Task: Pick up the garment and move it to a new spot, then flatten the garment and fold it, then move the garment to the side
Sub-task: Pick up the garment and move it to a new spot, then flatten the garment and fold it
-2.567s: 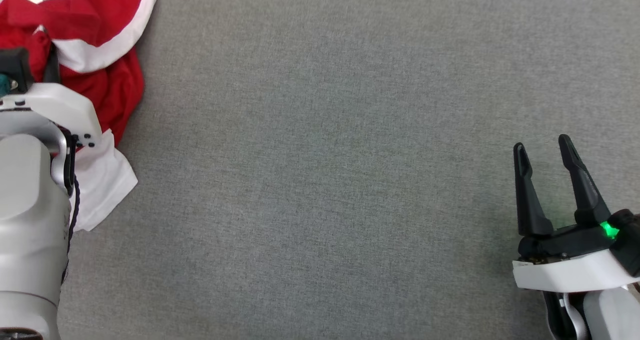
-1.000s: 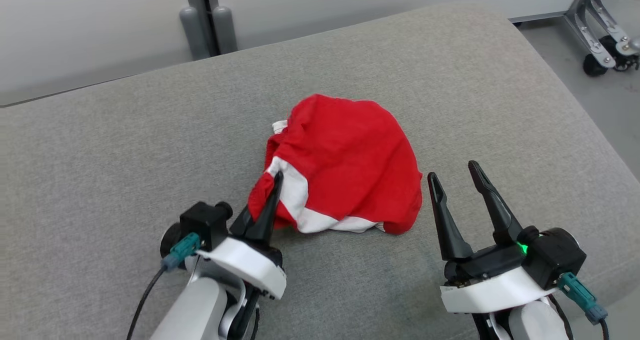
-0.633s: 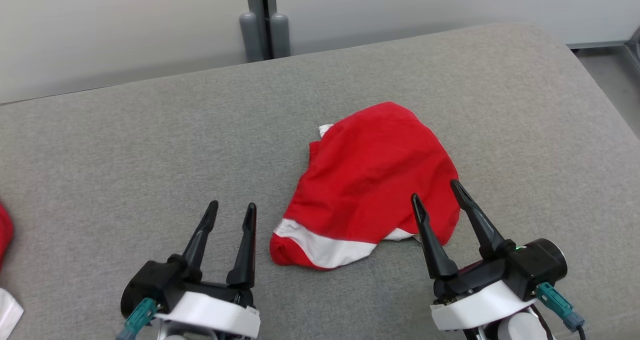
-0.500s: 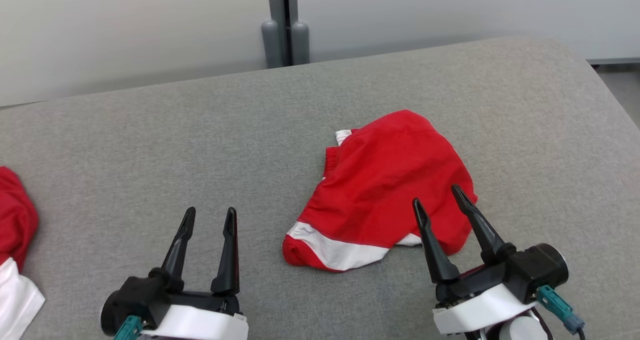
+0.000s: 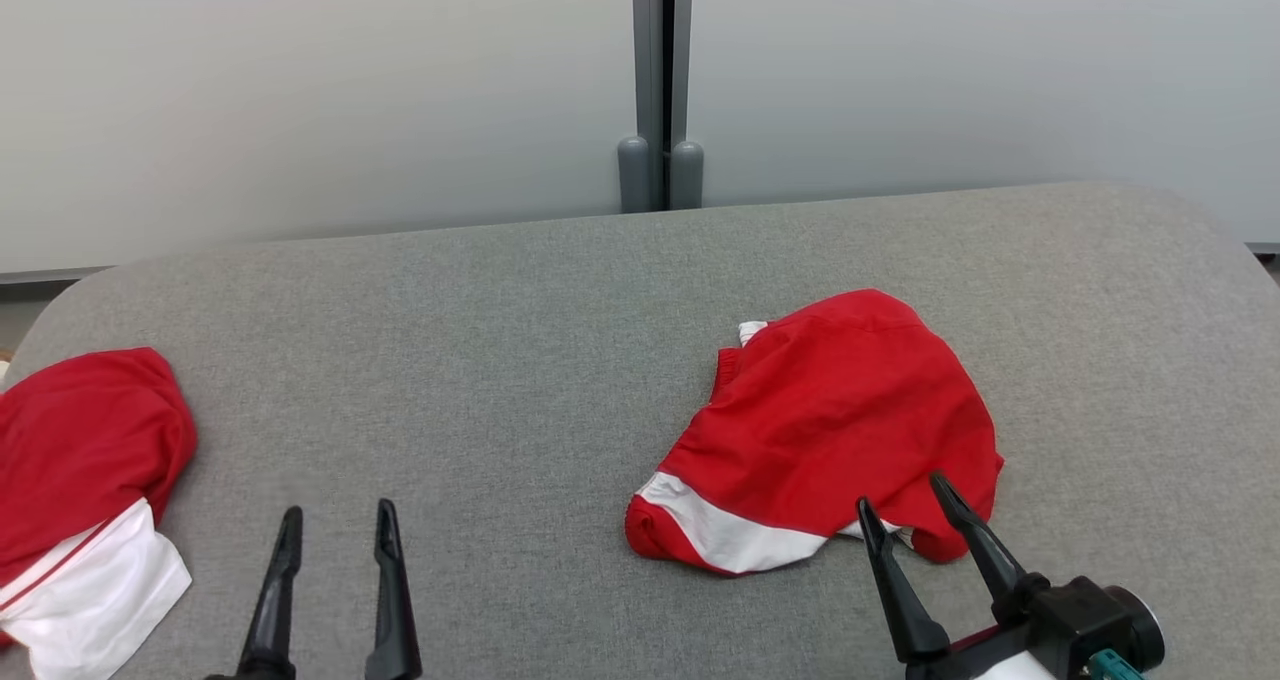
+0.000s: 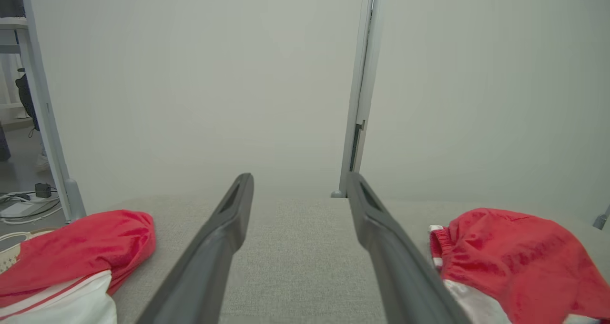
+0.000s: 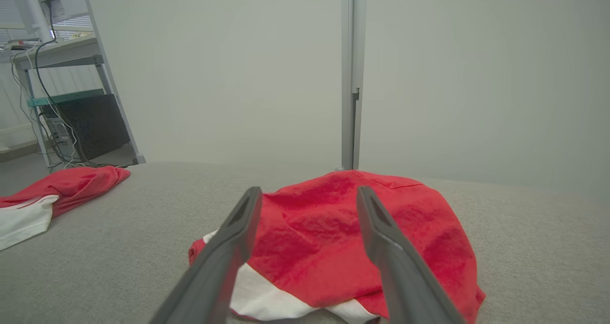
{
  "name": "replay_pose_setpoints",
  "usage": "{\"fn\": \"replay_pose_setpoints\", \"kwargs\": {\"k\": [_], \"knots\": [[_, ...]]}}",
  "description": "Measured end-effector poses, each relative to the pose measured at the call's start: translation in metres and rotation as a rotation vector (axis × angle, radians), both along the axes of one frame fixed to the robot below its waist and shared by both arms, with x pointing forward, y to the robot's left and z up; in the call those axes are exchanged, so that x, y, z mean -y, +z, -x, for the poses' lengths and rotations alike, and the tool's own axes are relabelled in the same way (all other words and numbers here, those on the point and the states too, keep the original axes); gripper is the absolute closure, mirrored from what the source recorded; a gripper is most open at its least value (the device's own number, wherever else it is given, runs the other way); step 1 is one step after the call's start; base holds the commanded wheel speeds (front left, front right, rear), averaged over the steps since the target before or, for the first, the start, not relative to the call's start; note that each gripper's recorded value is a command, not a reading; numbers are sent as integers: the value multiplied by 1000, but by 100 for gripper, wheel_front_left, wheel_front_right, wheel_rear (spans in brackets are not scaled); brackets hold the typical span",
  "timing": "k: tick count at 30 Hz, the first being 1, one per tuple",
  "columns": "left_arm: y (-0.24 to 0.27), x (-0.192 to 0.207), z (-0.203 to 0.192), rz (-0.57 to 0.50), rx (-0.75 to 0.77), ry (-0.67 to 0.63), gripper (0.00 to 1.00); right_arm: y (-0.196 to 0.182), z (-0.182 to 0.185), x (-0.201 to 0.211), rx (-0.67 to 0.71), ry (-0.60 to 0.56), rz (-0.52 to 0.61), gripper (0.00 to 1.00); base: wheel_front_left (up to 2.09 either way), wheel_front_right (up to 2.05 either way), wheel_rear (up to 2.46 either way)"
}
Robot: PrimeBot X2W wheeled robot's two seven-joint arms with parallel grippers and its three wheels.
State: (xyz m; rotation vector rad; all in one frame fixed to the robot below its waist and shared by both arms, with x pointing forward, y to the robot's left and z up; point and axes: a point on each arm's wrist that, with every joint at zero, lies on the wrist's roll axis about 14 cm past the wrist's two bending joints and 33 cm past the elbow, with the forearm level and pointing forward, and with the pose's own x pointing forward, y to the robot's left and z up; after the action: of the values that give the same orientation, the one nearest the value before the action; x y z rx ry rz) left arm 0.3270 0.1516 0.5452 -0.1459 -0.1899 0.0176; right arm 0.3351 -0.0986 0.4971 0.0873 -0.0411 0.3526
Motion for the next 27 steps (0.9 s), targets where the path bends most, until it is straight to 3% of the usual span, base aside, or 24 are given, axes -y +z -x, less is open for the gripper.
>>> {"fn": "replay_pose_setpoints", "kwargs": {"k": [27], "knots": [[-28, 9, 15, -97, -76, -30, 0, -4, 5, -3, -19, -25, -40, 0, 0, 0, 0]]}}
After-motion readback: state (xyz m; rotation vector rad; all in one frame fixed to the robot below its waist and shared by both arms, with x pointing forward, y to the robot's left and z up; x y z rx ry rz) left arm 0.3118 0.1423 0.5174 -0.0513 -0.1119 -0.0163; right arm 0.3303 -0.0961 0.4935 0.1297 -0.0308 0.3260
